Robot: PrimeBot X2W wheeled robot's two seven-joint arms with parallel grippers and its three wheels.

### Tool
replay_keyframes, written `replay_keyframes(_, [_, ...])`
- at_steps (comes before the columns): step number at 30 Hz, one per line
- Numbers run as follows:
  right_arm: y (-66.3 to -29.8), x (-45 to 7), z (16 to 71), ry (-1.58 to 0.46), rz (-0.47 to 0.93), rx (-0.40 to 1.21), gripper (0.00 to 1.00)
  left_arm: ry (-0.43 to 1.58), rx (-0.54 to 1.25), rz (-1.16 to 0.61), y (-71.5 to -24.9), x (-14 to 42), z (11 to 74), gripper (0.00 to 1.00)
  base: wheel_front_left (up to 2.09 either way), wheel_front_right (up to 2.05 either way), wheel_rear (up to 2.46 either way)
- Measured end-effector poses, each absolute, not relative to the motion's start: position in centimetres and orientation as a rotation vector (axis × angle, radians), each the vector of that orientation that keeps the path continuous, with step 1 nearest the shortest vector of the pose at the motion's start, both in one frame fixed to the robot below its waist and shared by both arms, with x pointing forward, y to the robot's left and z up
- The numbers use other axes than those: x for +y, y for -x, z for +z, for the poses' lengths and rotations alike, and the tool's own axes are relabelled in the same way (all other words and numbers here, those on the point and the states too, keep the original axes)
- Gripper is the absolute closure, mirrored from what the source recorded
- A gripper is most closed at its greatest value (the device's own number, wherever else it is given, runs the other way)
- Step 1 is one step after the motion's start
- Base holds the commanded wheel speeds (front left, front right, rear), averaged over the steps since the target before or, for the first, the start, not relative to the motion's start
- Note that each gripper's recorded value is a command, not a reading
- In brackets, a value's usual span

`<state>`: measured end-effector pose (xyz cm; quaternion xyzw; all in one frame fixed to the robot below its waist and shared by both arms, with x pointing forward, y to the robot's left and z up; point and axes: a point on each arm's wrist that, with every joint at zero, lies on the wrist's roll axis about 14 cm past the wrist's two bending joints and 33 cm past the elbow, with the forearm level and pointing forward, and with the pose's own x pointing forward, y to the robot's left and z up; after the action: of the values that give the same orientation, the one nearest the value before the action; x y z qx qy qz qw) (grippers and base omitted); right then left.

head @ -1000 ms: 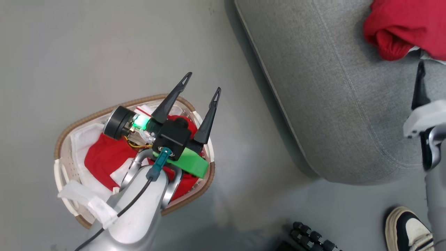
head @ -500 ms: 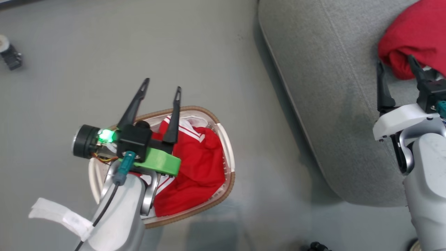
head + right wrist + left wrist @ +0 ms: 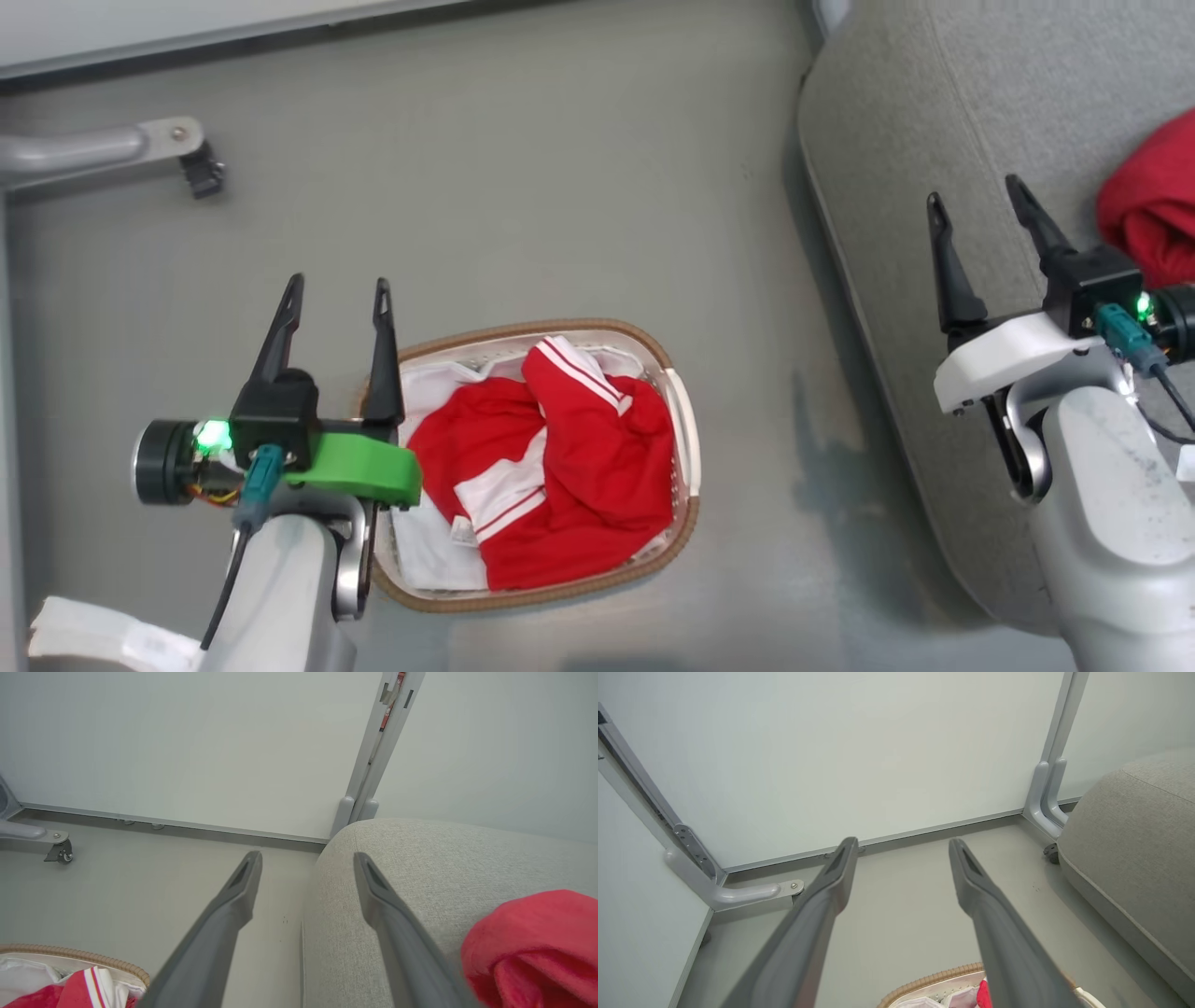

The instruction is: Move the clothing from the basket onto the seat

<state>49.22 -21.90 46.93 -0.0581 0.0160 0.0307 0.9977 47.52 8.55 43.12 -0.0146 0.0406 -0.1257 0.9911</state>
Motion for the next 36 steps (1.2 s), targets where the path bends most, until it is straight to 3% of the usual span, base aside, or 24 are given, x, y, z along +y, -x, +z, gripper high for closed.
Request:
replay_keyframes(11, [-47.0, -18.7, 47.6, 0.048, 0.107, 0.015, 0.0, 0.011, 0.09, -0.102, -44.2, 13.9, 44.1, 0.0, 0.0, 0.0, 0.0])
replay_keyframes(36, [-41.4, -16.5, 48.7, -0.037, 0.125, -0.007, 0.0, 0.003, 0.041, -0.021, -38.2, 16.9, 46.6, 0.0, 0.0, 0.0, 0.0])
